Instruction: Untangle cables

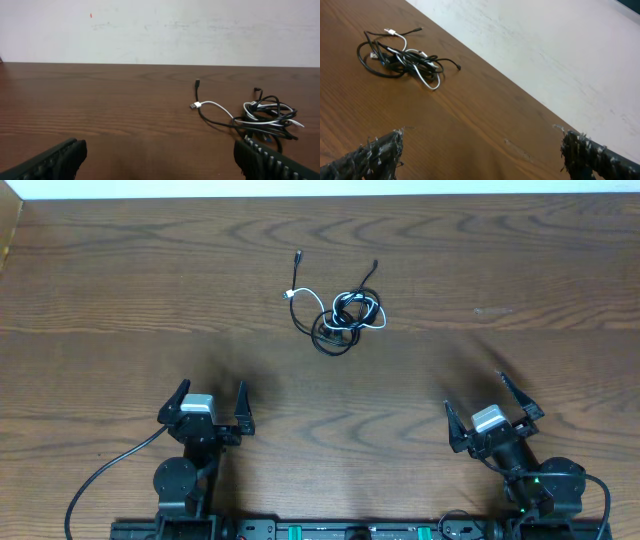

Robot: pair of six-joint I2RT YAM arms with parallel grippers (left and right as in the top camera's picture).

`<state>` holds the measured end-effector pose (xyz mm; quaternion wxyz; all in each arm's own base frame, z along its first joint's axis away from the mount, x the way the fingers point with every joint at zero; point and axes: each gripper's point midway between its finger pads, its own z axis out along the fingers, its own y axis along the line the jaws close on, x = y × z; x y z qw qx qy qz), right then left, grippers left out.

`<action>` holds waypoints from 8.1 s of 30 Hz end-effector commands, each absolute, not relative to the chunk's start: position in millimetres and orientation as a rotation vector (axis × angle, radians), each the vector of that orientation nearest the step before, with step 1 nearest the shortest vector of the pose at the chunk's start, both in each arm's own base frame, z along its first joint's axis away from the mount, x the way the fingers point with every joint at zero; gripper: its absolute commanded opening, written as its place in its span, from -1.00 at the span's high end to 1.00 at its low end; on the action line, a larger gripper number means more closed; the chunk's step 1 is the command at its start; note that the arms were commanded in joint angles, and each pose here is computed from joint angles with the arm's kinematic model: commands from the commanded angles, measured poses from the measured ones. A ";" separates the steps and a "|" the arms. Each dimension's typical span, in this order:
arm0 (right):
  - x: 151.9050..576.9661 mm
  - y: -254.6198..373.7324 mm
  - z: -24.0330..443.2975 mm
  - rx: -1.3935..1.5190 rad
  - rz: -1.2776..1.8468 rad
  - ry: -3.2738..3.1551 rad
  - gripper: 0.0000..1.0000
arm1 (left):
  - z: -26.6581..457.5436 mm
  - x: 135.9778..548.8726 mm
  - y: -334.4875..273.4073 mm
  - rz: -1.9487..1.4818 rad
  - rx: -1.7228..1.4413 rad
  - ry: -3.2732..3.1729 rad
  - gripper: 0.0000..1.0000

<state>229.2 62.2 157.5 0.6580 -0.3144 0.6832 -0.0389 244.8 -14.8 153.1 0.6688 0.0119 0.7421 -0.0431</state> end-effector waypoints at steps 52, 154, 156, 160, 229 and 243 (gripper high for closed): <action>223.5 76.7 163.2 -0.762 -0.012 1.490 -0.99 | 138.0 243.8 -13.4 -0.094 0.019 1.721 -1.00; 342.7 160.4 314.1 -0.843 1.045 1.582 -0.98 | 255.3 330.7 -67.7 -0.470 0.153 2.247 -1.00; 335.7 168.7 324.7 -0.922 1.116 1.486 -0.99 | 245.9 333.5 -76.8 -0.541 0.176 2.273 -1.00; 351.6 172.7 348.0 -0.822 1.182 1.457 -0.98 | 223.7 338.1 -81.1 -0.615 0.108 2.357 -1.00; 424.7 144.2 340.4 -0.297 1.394 1.536 -0.92 | 235.8 343.5 -102.4 -0.803 0.130 2.295 0.75; 432.0 159.7 298.9 -0.309 1.317 1.671 -0.92 | 253.3 351.9 -109.7 -0.845 0.184 2.202 -0.88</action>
